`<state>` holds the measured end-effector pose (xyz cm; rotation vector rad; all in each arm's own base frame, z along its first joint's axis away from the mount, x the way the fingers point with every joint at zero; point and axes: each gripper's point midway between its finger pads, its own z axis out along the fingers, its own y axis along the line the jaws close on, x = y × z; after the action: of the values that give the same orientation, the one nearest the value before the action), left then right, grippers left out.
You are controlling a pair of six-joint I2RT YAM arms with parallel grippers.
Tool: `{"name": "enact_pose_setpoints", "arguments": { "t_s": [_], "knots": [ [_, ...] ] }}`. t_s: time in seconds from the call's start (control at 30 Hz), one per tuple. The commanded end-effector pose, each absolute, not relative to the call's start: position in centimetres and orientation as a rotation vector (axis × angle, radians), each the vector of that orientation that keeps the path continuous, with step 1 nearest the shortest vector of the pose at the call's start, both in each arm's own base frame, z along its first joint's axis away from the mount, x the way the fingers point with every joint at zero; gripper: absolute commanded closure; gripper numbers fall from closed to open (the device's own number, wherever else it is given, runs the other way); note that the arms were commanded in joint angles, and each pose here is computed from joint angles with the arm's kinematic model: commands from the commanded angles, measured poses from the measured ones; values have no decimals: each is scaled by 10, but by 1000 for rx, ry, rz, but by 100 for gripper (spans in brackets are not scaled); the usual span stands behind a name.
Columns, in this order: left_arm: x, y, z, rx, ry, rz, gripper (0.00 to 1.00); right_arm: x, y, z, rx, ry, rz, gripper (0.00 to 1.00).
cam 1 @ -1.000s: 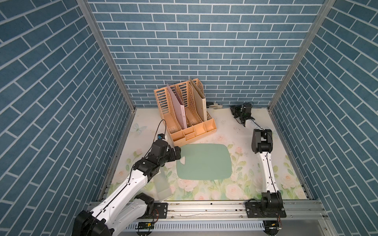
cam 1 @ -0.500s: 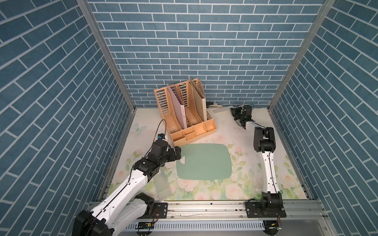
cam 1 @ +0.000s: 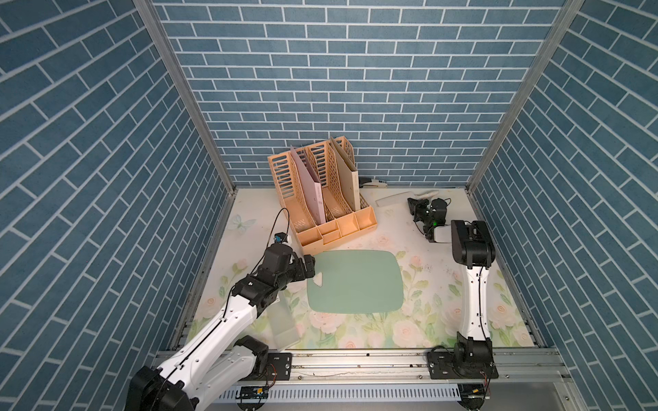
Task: Align the knife with the edge of the cutting board
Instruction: Move the knife to the center of the board.
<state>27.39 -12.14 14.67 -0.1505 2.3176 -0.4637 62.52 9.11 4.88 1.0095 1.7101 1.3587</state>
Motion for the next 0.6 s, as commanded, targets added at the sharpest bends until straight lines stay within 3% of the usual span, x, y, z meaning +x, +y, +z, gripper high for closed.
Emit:
{"name": "enact_pose_setpoints", "arguments": {
  "t_s": [0.0,0.17,0.43,0.57],
  "knots": [
    [273,-121,146,-141,2311,-466,0,581,61,-17,1163,1812,1237,100],
    [272,-124,154,-142,2304,-500,0,529,44,-4,1178,1799,1245,100],
    [262,-158,161,-170,2255,-819,0,419,51,17,1205,1846,1252,100],
    [257,-163,152,-181,2276,-853,0,368,57,30,1231,1817,1328,100]
  ]
}}
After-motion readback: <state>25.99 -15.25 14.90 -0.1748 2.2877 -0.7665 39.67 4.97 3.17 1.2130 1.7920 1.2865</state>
